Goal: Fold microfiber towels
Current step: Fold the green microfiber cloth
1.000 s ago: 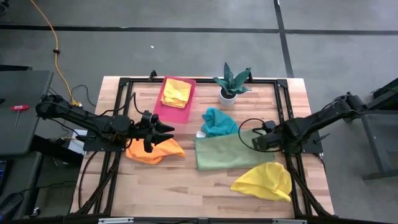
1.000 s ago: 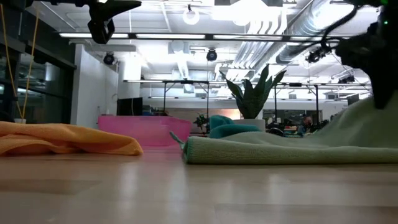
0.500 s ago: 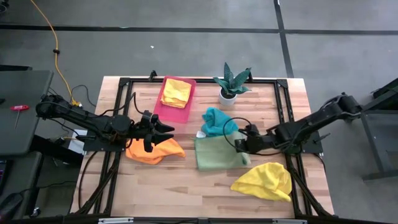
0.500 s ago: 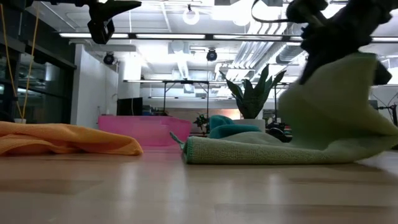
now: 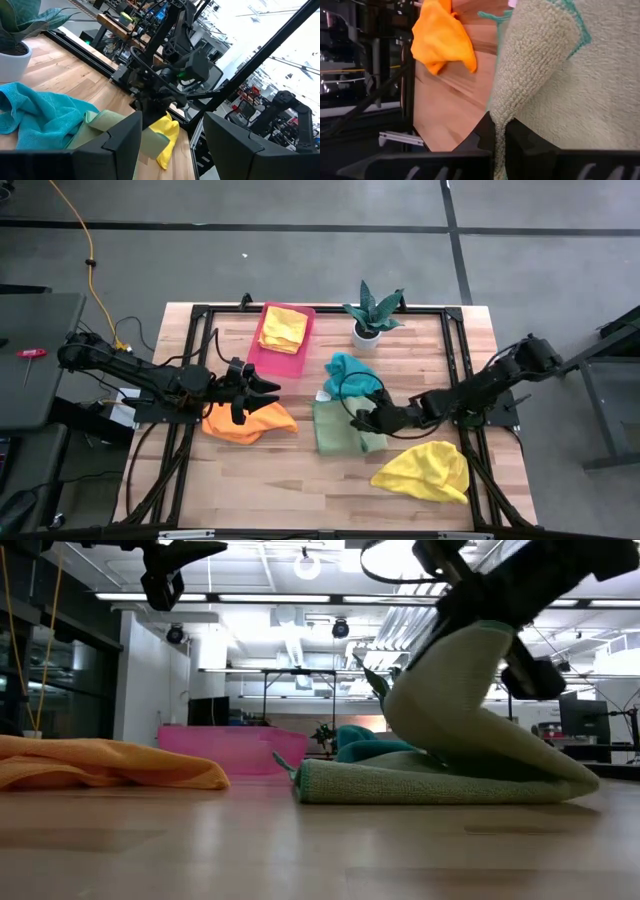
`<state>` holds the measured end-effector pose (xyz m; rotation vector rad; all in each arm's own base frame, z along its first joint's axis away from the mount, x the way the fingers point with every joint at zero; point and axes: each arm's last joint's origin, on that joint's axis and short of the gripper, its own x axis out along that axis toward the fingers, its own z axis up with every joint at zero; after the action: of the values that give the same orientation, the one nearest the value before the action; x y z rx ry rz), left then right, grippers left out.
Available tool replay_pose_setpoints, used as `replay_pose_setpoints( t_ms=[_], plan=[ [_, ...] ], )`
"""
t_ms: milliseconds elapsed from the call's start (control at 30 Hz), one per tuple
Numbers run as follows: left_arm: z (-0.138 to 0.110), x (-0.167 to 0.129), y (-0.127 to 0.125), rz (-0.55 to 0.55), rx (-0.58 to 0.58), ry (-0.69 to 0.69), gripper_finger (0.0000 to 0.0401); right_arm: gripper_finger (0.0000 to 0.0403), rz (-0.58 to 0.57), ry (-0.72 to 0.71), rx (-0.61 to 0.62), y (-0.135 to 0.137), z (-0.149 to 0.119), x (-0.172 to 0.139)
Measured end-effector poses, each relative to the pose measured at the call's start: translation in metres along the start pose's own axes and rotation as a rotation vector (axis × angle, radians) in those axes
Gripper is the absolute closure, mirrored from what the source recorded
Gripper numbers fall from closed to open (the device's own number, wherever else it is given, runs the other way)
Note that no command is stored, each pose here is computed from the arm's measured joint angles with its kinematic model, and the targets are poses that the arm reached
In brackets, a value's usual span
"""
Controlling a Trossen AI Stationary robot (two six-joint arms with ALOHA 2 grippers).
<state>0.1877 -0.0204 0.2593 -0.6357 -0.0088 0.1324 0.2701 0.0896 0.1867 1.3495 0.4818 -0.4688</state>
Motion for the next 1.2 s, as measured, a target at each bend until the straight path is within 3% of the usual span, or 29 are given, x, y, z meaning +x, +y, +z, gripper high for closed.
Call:
replay_pose_setpoints(
  t_ms=[233,467,733,1200],
  plan=[
    [0.000,0.000,0.000,0.000,0.000,0.000,0.0201,0.0403,-0.014,-0.019,-0.024,0.016,-0.001,0.019],
    [0.000,0.000,0.000,0.000,-0.008,0.000,0.0201,0.0403,-0.061,-0.007,-0.021,0.014,-0.003,0.036],
    [0.000,0.000,0.000,0.000,-0.008,0.000,0.0201,0.0403,-0.081,0.027,-0.026,0.012,-0.004,0.038],
    [0.000,0.000,0.000,-0.003,-0.008,0.002,0.0201,0.0389,-0.071,-0.044,0.052,0.013,0.000,0.038]
  ],
)
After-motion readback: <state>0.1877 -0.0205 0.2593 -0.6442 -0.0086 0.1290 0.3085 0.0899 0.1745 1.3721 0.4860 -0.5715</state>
